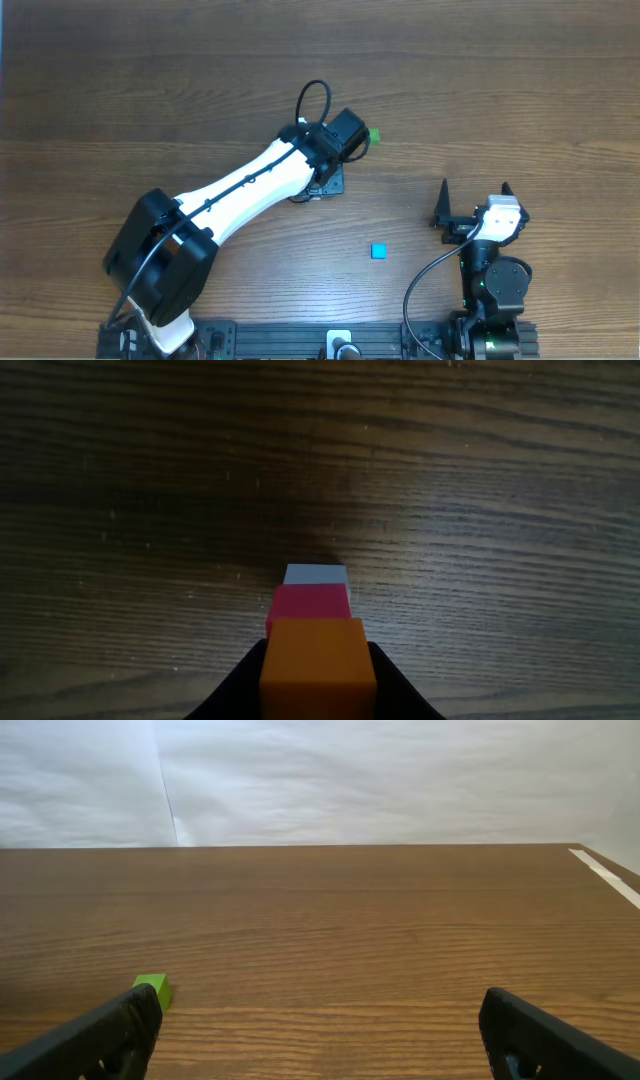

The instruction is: Stack Cubes

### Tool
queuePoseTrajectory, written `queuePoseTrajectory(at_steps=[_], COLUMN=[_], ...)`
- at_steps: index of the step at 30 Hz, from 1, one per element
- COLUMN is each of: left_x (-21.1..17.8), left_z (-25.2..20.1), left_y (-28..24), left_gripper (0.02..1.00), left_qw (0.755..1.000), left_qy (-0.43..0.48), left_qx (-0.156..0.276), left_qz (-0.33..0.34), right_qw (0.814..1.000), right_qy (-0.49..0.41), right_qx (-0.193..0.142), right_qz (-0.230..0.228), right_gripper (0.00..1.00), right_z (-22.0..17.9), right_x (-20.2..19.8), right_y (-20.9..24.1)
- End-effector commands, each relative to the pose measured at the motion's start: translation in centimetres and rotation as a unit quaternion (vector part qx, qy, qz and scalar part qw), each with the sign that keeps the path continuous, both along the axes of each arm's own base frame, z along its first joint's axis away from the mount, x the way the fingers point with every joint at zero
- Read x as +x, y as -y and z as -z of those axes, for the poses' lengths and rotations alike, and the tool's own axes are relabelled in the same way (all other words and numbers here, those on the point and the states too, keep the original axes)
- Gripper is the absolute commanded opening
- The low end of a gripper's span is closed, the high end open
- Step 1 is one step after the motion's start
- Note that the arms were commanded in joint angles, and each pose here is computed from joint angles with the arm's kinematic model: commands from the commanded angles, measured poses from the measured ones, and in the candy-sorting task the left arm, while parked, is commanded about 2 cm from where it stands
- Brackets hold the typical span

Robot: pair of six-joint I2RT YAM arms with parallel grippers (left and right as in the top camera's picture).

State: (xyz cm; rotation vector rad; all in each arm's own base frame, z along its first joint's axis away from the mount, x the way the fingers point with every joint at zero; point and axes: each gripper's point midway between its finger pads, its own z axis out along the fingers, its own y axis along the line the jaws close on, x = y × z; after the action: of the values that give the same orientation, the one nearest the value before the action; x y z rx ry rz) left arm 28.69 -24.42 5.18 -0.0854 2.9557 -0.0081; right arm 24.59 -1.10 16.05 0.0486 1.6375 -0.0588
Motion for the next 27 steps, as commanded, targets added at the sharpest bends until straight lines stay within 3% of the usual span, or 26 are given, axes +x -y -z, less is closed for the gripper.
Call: queuePoseTrajectory(at_steps=[1, 7, 14, 27], left_x=[0.62, 0.62, 0.60, 0.45], left_z=[-0.18, -0.18, -0.18, -0.13], left_y=[0.20, 0.20, 0.19, 0.08], left_gripper=[0.073, 0.104, 0.277, 0.430], left_qw=[1.000, 1.000, 1.000, 1.000], left_qy=[0.003, 0.003, 0.003, 0.000], left_qx=[-0.006, -0.005, -0.005, -0.003], left_qz=[-0.006, -0.006, -0.006, -0.006], right_qw=[1.000, 1.000, 1.000, 1.000], right_qy=[-0.001, -0.001, -0.001, -0.001], right_qx=[-0.002, -0.002, -0.002, -0.002], right_qz=[-0.002, -0.002, -0.002, -0.002], right_gripper=[0.993, 0.991, 0.991, 0.993], right_z=[0.26, 0.25, 0.26, 0.26], right_x=[0.01, 0.01, 0.01, 0.01], right_y=[-0.01, -0.01, -0.01, -0.01])
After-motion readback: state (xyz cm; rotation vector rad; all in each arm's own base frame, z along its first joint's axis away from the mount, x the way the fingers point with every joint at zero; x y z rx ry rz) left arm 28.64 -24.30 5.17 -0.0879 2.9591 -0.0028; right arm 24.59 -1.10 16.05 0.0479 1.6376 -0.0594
